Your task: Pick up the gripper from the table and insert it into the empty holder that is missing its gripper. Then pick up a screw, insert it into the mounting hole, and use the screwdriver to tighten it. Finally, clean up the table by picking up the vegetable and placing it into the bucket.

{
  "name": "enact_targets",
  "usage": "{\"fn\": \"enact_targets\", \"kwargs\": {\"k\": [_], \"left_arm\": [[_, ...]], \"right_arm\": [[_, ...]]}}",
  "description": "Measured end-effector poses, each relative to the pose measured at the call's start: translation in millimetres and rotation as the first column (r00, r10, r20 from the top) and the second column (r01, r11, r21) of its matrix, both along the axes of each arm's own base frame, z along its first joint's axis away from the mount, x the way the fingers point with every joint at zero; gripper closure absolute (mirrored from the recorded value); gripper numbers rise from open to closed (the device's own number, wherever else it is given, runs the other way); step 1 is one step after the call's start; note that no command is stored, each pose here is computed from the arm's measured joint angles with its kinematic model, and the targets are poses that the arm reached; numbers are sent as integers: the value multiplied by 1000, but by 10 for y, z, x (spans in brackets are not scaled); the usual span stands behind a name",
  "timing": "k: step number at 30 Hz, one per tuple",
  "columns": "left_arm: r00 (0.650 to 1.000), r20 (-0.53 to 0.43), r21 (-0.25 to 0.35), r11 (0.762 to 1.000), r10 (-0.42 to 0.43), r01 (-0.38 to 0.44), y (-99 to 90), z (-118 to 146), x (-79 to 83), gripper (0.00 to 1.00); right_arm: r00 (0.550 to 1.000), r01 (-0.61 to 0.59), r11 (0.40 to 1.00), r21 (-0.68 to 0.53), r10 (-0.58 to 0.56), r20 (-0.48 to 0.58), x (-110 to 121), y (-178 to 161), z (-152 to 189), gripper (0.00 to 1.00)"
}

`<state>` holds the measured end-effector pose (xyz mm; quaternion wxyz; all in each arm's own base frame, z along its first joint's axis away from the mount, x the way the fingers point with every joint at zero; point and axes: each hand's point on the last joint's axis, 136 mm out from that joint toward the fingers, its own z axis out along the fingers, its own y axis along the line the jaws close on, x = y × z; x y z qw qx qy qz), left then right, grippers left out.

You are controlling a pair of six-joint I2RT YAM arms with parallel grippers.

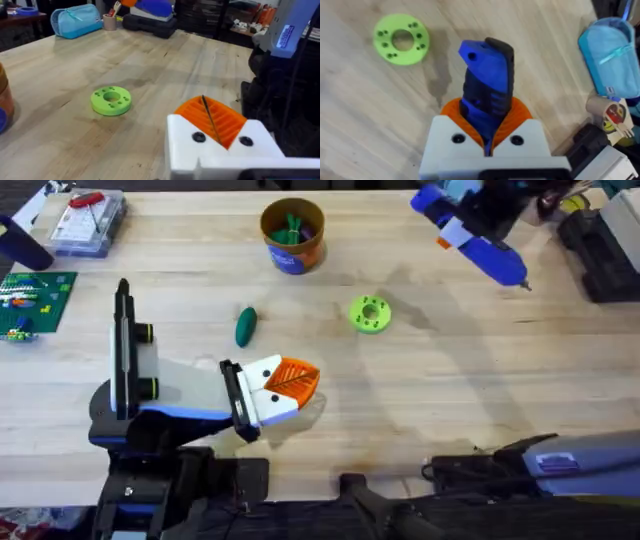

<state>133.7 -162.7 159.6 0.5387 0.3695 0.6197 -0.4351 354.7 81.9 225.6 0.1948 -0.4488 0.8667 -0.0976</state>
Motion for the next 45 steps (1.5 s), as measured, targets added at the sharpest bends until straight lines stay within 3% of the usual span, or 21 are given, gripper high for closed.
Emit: {"fn": "enact_targets", "kwargs": {"k": [11, 21, 28, 31, 34, 35, 36, 39, 41, 42, 45], "left_arm": [[997, 9, 7, 997, 73, -73, 48, 1, 117, 997], [991, 16, 12, 991, 130, -130, 92, 3, 207, 997], [983, 25, 15, 983, 184, -184, 138, 9, 290, 997], [981, 27, 15, 981, 194, -195, 148, 11, 306, 997], [980, 28, 16, 980, 197, -197, 150, 11, 310, 997], [980, 30, 16, 980, 198, -198, 151, 12, 311, 966], [979, 30, 17, 979, 200, -201, 154, 12, 315, 878], [979, 28, 16, 979, 201, -202, 155, 11, 317, 403], [979, 26, 15, 979, 202, -202, 155, 11, 317, 102], [979, 25, 15, 979, 202, -202, 155, 11, 317, 40], [978, 27, 14, 979, 205, -205, 158, 17, 322, 15]], "right_arm": [[968, 114, 988, -103, -134, -213, 334, -546, -993, 976], [939, 210, 971, -116, -233, -252, 580, -950, -1544, 976], [911, 241, 963, -118, -267, -313, 581, -1100, -1889, 976], [910, 240, 963, -121, -267, -317, 588, -1104, -1926, 936], [910, 241, 963, -122, -268, -317, 585, -1106, -1923, 777], [910, 242, 963, -121, -269, -315, 588, -1106, -1915, 704], [913, 239, 963, -121, -265, -309, 601, -1109, -1908, 563], [920, 249, 959, -134, -278, -276, 674, -1174, -1873, 100], [920, 254, 958, -132, -281, -272, 673, -1190, -1842, 15], [918, 255, 958, -131, -282, -278, 654, -1184, -1840, 9], [916, 268, 956, -121, -292, -276, 640, -1161, -1806, 7]]}}
